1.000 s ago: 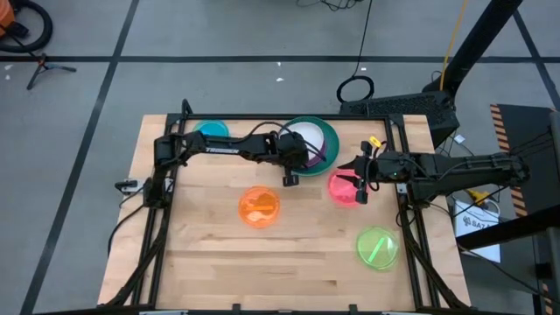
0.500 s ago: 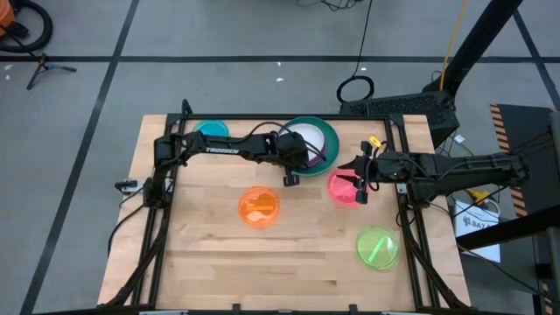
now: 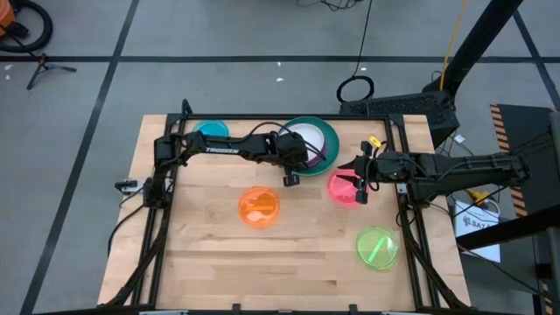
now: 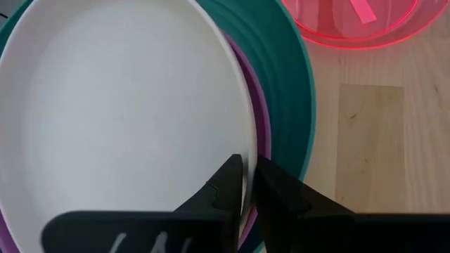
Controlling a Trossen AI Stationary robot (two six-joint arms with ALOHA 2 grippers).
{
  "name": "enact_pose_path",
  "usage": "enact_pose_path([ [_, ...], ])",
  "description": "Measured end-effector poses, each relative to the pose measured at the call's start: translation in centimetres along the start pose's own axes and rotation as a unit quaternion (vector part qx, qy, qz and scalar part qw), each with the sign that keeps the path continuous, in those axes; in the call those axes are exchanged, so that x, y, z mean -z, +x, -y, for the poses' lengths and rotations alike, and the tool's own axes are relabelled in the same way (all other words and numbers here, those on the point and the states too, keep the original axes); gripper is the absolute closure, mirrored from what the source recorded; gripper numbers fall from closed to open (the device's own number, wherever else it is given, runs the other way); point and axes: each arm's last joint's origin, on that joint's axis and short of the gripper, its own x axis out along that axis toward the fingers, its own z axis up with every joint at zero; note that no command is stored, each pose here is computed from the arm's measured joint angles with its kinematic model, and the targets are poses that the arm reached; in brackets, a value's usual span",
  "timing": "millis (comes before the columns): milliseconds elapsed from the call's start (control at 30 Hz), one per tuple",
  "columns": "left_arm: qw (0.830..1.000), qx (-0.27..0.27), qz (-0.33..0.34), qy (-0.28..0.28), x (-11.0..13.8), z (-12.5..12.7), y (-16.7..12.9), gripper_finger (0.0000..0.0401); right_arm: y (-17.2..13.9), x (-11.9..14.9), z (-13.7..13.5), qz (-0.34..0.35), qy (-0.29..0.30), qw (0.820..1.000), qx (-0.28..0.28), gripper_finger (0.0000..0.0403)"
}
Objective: Stack plastic plates
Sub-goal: Stack the white plate on top of the purple plate
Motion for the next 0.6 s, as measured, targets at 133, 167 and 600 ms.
enact_pose_path([
  [133,1.000,0.000,-0.001,0.000,0.01,0.00,0.00,0.0363,0.00,0.00,0.00,0.000,0.000,1.000,0.000,0.0294],
  [167,1.000,0.000,-0.001,0.000,0.02,0.01,0.00,0.0363,0.00,0.00,0.00,0.000,0.000,1.000,0.000,0.0294],
  [600,1.000,0.008,-0.005,-0.005,0.11,0.06,0.00,0.0330,0.00,-0.01,0.00,0.000,0.000,1.000,0.000,0.0294],
])
